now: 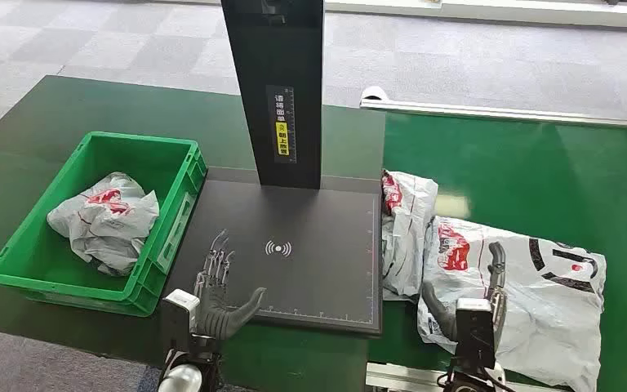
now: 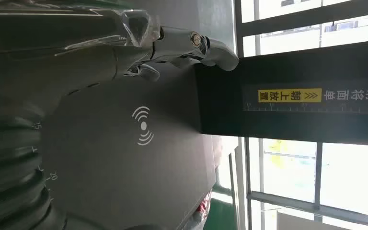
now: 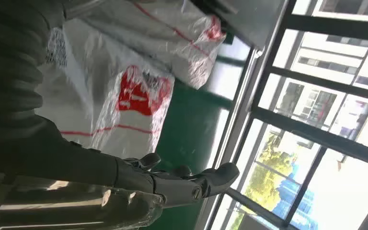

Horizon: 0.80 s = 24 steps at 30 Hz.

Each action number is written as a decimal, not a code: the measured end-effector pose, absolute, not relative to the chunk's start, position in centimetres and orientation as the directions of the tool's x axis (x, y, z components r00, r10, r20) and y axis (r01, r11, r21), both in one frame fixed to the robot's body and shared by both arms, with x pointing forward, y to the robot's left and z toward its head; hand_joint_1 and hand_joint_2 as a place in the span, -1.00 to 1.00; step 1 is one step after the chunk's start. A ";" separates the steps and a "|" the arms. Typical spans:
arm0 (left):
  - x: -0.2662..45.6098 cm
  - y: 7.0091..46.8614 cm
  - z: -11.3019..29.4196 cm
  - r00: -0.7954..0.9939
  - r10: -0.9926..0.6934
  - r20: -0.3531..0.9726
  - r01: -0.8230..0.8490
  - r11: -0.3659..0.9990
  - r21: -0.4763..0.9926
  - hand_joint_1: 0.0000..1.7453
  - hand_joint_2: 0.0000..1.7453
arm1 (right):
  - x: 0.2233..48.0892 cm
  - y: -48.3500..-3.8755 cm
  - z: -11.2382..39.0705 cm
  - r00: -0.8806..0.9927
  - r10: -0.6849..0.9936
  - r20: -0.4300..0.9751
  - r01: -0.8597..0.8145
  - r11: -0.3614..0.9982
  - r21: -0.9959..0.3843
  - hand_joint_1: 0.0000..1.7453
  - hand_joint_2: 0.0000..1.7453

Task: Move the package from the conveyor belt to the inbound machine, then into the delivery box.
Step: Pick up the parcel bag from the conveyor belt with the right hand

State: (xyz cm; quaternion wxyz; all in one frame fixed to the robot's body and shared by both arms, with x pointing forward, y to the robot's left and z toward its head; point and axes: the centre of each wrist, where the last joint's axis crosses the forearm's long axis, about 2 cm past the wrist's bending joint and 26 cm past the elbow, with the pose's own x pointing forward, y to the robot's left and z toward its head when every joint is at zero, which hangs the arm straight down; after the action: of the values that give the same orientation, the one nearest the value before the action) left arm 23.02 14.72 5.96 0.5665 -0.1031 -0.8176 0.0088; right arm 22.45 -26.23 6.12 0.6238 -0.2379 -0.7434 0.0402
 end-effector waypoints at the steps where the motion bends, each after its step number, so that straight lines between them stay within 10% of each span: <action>1: 23.0 14.8 6.0 -0.339 0.178 0.924 0.156 0.979 -0.131 -1.00 1.00 | 22.6 -26.9 6.2 -0.083 0.423 0.902 0.312 0.871 -0.380 -1.00 1.00; 14: 23.1 15.4 6.3 -0.341 0.164 0.926 0.138 0.983 -0.123 -1.00 1.00 | 23.0 -35.2 7.0 0.223 0.592 0.775 0.377 0.681 -0.628 -1.00 1.00; 24: 23.0 15.3 6.5 -0.308 0.159 0.938 0.155 0.981 -0.115 -1.00 1.00 | 21.9 -37.8 4.8 0.545 0.603 0.583 0.070 0.660 -0.748 -1.00 1.00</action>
State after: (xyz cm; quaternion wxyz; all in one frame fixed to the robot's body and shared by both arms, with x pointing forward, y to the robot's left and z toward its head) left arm 23.03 15.33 6.51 0.5801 -0.0969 -0.8087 0.0015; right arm 21.90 -37.78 4.75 0.7940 -0.3768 -0.4467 0.1677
